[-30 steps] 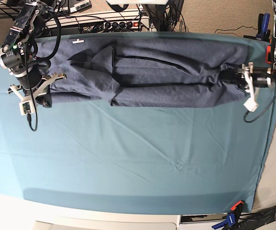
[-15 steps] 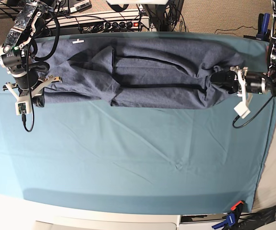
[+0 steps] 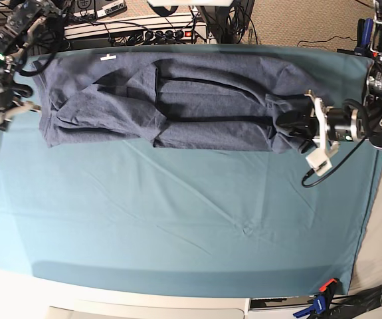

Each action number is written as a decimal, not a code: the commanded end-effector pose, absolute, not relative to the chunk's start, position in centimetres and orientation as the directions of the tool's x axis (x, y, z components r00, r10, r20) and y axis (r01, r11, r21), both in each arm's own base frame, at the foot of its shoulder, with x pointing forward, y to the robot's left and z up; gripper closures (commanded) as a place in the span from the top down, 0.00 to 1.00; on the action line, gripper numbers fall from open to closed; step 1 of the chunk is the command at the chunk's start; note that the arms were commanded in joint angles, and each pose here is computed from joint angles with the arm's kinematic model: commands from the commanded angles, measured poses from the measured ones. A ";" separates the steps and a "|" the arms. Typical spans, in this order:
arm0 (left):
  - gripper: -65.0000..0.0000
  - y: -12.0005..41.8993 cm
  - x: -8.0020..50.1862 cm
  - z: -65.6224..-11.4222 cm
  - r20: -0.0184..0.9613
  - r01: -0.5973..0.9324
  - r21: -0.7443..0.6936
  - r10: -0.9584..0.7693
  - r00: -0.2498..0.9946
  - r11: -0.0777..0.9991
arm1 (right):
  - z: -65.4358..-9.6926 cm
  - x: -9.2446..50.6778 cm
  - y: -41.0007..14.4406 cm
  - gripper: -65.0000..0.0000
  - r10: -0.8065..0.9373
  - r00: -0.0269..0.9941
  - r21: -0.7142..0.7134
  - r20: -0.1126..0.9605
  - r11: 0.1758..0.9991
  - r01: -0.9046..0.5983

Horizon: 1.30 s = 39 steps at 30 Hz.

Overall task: Fold the T-shirt properly
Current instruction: 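Lift the grasped end with the left gripper and fold it toward the right gripper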

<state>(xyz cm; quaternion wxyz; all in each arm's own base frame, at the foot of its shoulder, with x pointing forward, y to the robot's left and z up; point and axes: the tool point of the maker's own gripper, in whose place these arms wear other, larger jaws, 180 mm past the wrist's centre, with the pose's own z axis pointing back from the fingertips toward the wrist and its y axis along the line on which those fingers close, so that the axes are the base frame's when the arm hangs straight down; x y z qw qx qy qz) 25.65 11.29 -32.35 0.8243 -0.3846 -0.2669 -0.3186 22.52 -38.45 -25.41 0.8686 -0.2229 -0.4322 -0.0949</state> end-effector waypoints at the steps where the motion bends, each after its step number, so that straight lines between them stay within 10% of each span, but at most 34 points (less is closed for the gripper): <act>1: 0.00 10.7 26.5 -30.7 0.729 0.751 -0.452 -0.285 0.622 0.481 | -23.5 22.6 -39.4 0.00 0.046 0.561 -0.314 0.827 0.865 0.392; 39: 0.00 -7.3 23.7 -31.2 0.789 0.802 -0.538 -0.181 0.588 0.259 | -23.4 23.9 -37.5 0.00 0.011 0.502 -0.210 0.865 0.916 0.342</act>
